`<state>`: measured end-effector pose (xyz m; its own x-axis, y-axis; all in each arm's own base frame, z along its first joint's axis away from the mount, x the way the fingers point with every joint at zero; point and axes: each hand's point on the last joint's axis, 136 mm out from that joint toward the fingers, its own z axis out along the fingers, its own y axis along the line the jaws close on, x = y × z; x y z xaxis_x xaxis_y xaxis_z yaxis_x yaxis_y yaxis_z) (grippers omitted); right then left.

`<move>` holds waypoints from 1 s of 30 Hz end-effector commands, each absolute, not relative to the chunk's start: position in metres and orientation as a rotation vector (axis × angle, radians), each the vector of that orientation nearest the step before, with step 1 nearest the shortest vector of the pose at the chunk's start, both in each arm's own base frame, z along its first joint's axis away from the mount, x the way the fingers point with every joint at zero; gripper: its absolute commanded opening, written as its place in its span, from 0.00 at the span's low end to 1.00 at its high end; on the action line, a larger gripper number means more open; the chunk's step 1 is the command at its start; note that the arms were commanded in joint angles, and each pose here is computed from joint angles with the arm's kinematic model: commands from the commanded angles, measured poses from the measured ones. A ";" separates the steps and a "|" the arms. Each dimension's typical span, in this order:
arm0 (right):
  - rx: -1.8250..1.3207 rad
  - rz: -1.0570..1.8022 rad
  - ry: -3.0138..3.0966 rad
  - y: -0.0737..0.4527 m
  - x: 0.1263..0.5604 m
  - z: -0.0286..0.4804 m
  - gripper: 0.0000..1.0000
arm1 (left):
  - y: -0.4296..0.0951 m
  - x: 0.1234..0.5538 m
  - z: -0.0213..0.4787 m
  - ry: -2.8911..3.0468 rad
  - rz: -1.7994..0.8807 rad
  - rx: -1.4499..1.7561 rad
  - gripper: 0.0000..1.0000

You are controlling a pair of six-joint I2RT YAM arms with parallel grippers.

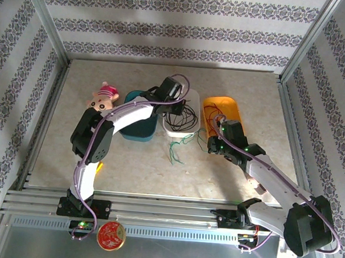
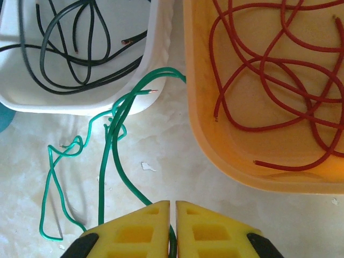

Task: Untangle the cables
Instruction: Place the cable into the container, then pass the cable.

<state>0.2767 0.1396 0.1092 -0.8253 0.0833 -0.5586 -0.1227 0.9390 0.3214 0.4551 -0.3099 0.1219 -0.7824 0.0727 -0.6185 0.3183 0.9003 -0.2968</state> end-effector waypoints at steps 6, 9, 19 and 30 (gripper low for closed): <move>-0.200 0.484 2.456 0.166 0.274 0.130 0.13 | -0.319 0.471 0.177 2.323 -0.503 0.276 0.69; -0.213 0.504 2.419 0.170 0.272 0.141 0.13 | -0.320 0.461 0.216 2.224 -0.480 0.357 0.81; -0.154 0.542 2.123 0.157 0.278 0.234 0.13 | -0.323 0.361 0.243 2.130 -0.760 0.593 0.92; -0.167 0.702 2.087 0.165 0.279 0.255 0.13 | -0.347 0.293 0.204 2.170 -0.970 0.789 0.89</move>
